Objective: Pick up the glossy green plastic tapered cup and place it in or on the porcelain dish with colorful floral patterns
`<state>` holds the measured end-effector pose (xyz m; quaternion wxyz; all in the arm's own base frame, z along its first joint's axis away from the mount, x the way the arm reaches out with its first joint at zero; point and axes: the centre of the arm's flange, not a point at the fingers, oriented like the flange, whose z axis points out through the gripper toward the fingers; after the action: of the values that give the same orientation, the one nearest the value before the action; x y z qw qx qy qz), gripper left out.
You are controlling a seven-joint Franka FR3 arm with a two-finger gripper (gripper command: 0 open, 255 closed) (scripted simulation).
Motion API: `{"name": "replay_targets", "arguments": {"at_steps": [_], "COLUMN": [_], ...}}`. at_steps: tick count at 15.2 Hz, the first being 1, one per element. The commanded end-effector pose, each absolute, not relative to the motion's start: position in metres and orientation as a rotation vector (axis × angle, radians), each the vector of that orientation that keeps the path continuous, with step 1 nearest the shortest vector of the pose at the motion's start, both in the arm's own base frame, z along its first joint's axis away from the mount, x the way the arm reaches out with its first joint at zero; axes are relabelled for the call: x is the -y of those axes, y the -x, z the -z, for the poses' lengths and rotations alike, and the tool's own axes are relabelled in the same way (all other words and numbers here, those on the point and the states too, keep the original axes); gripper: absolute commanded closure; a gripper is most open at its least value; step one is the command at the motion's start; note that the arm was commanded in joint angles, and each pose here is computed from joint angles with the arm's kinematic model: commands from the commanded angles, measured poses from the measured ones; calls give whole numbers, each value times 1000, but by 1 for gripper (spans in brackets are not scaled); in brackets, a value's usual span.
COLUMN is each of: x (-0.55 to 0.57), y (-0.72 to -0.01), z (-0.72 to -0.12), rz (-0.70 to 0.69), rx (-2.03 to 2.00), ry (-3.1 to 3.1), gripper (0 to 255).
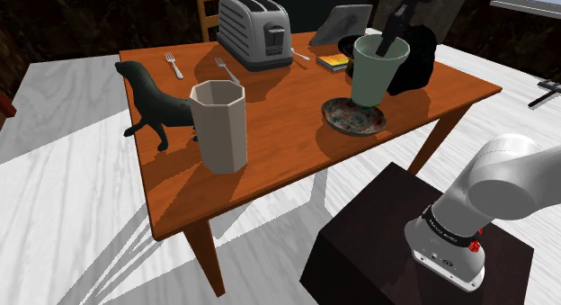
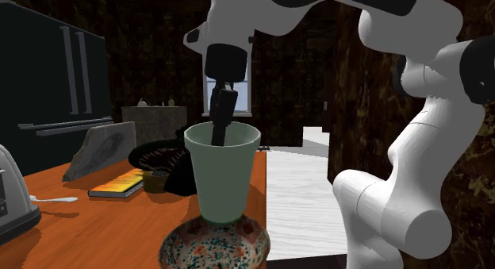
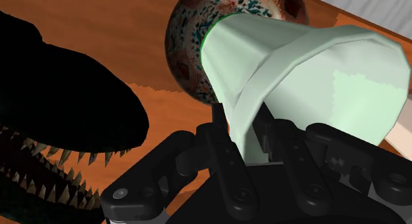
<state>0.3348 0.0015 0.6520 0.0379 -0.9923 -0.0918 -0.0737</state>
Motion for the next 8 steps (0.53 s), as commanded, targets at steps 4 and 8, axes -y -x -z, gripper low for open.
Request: {"name": "replay_targets", "arguments": {"at_steps": [4, 8], "x": [-2, -2], "y": [-335, -335], "z": [-626, -611], "rz": [228, 228], "rx": [282, 282], "ry": [3044, 3044], "gripper": [255, 255]}}
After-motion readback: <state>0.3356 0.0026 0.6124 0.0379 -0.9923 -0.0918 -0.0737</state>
